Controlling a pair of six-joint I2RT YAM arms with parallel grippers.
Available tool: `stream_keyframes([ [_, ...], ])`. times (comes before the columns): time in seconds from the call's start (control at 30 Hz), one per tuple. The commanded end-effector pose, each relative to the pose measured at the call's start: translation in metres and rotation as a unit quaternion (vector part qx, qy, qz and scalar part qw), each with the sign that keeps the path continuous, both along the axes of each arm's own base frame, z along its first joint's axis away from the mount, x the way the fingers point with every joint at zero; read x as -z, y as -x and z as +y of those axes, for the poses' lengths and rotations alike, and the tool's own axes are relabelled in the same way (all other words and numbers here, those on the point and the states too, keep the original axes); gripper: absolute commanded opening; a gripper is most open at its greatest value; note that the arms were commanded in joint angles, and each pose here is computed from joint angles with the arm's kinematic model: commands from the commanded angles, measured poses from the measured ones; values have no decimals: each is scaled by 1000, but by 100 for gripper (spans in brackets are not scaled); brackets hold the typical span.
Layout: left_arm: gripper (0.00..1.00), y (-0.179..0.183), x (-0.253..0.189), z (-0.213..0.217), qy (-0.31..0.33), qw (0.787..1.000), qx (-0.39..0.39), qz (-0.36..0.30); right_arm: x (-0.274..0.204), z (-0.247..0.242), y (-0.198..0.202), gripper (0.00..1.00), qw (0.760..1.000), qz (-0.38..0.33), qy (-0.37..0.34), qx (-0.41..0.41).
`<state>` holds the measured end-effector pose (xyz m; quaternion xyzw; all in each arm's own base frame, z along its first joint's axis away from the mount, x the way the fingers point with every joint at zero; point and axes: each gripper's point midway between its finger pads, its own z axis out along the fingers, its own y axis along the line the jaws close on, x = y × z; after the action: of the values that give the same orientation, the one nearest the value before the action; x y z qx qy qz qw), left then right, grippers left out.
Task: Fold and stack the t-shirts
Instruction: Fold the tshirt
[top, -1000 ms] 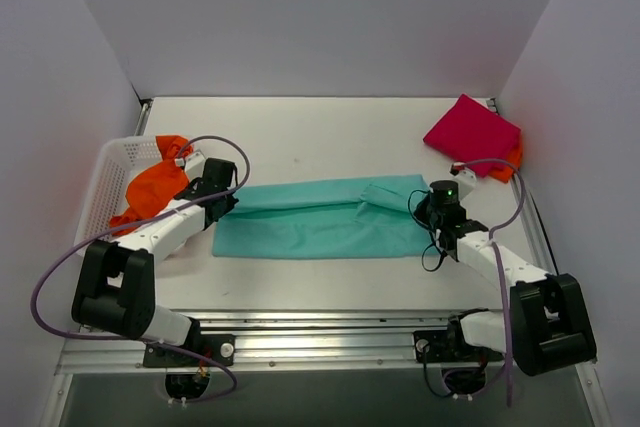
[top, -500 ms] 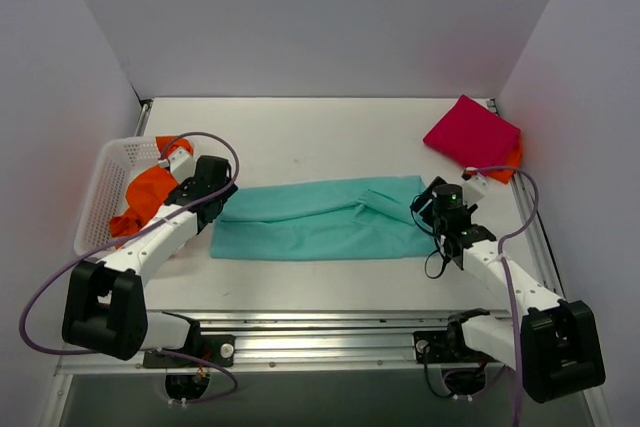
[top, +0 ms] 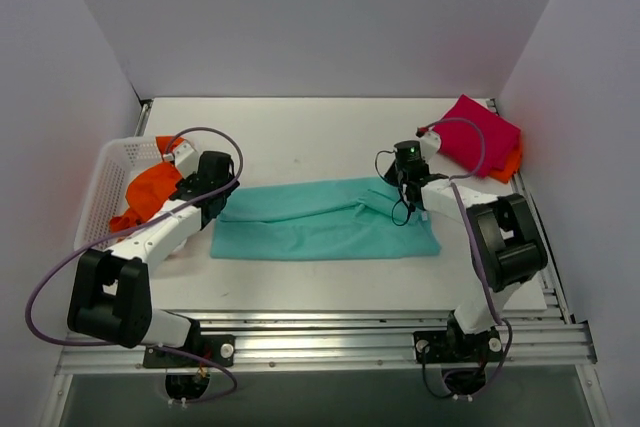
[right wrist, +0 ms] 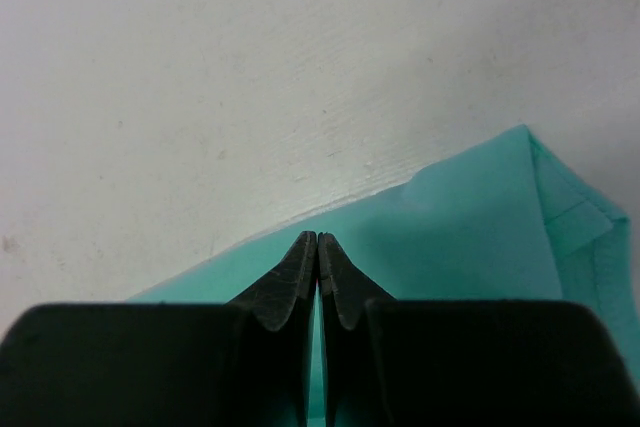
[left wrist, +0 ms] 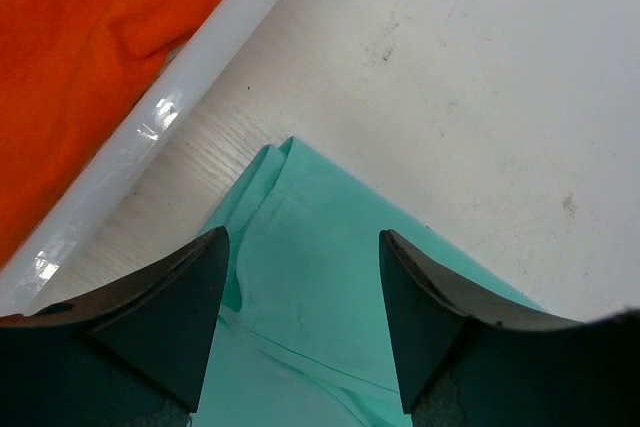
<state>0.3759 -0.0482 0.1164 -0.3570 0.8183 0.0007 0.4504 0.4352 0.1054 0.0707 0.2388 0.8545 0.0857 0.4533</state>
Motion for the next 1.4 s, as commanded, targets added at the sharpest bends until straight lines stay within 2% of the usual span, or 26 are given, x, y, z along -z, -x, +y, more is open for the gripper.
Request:
stream_keyframes([
  [0.0,70,-10,-7,0,3,1000,3,-27,5,14,-12,0,1000,-3,1,-19],
  [0.2,69,-13,-4,0,6,1000,4,-27,14,43,2,0,998,8,-6,-54],
  [0.43,68,-15,9,-3,8,1000,8,-15,-2,85,44,0,995,6,10,-100],
  [0.7,67,-15,10,2,4,1000,4,-15,14,82,100,0,993,30,40,-107],
  [0.9,66,-19,17,-1,10,1000,9,-9,23,74,108,0,994,32,44,-95],
  [1.0,65,-21,20,-2,11,1000,10,-6,3,75,101,0,996,6,39,-86],
  [1.2,64,-21,20,0,6,1000,8,-5,-78,93,75,0,994,-60,18,-95],
  [1.37,64,-21,16,1,4,1000,8,-11,-124,94,72,0,991,-99,11,-95],
])
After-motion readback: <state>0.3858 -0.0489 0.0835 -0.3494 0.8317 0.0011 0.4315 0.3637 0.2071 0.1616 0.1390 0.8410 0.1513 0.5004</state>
